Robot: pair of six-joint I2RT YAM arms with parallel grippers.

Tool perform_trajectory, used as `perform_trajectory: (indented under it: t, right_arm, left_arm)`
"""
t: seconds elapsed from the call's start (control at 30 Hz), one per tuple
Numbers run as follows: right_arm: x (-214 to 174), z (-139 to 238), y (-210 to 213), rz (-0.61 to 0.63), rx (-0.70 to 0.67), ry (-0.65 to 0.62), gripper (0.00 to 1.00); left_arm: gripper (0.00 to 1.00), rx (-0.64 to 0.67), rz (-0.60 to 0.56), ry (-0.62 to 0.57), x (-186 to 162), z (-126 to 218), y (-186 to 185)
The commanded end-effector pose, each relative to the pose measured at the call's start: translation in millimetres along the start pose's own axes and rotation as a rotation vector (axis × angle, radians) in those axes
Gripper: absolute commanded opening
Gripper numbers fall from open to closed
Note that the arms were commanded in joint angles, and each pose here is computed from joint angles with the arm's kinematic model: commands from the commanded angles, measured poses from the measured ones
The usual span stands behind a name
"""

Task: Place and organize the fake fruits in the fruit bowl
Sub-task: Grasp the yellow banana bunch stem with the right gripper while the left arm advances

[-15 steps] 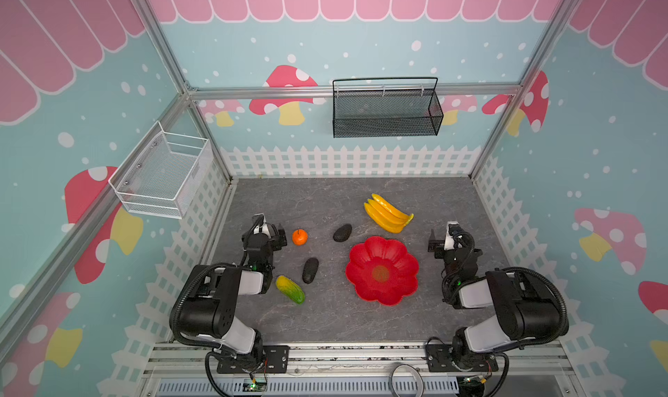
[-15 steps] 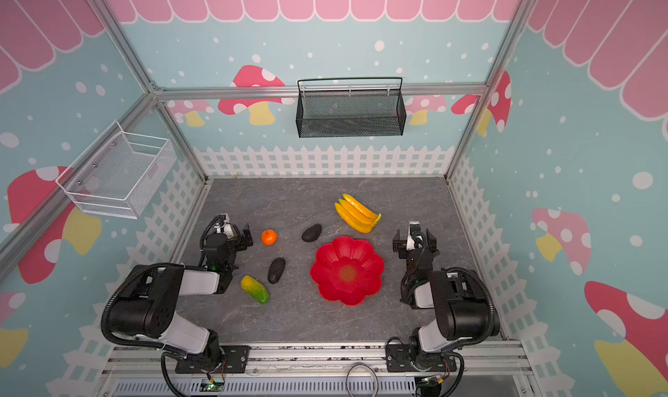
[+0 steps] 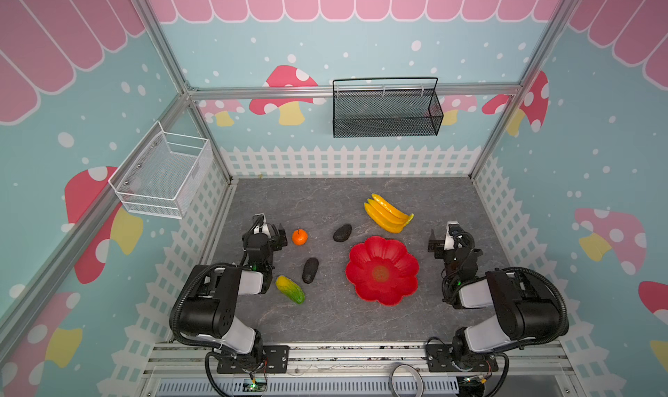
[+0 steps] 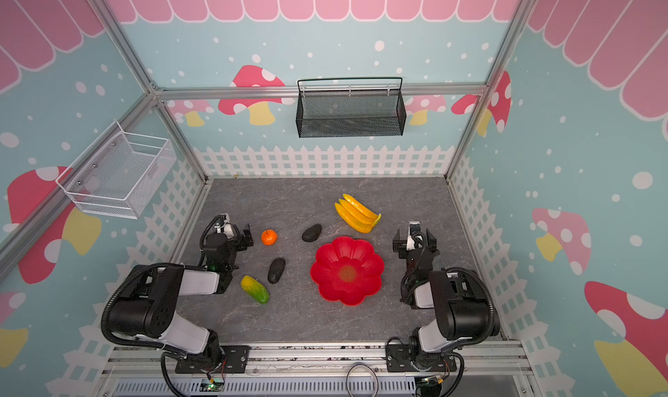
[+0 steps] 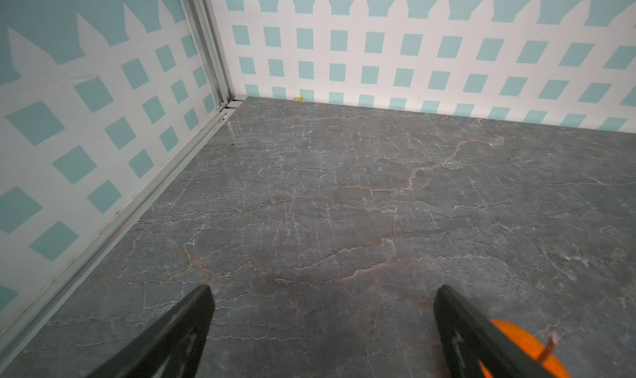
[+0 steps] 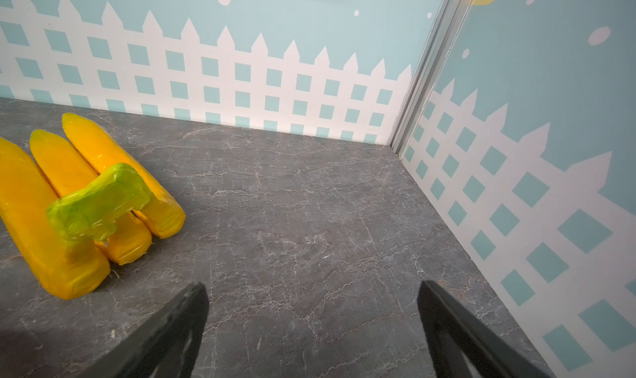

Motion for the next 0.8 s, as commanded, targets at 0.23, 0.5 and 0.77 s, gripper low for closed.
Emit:
perform_trajectory:
  t: [0.23,0.5,0.77]
  right_arm:
    - [24.7,21.9,-8.6,0.006,-0.074,-0.1,0.98]
    - [84.7,29.3,11.5,-0.291,0.191,0.182,0.97]
    - [94.3,5.0,57.8,-0.444,0.458,0.479,0.94]
  left_arm:
    - [0.99,0.031,0.023,-0.089,20.4,16.5,3.6]
    - [0.99,-0.056,0.074,-0.029,99.5,64.5,-50.8]
    - [0.99,-0.824,-0.098,0.487,73.3,152.5,-206.3]
Point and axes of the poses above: each gripper's point midway between its finger pads, its own z axis back along the fingers, its own y axis along the line the jaws close on, x = y × z, the point moved 5 cm from there along z, back along the fingers, and after that the axes turned 5 degrees about z, right-handed, at the moved point
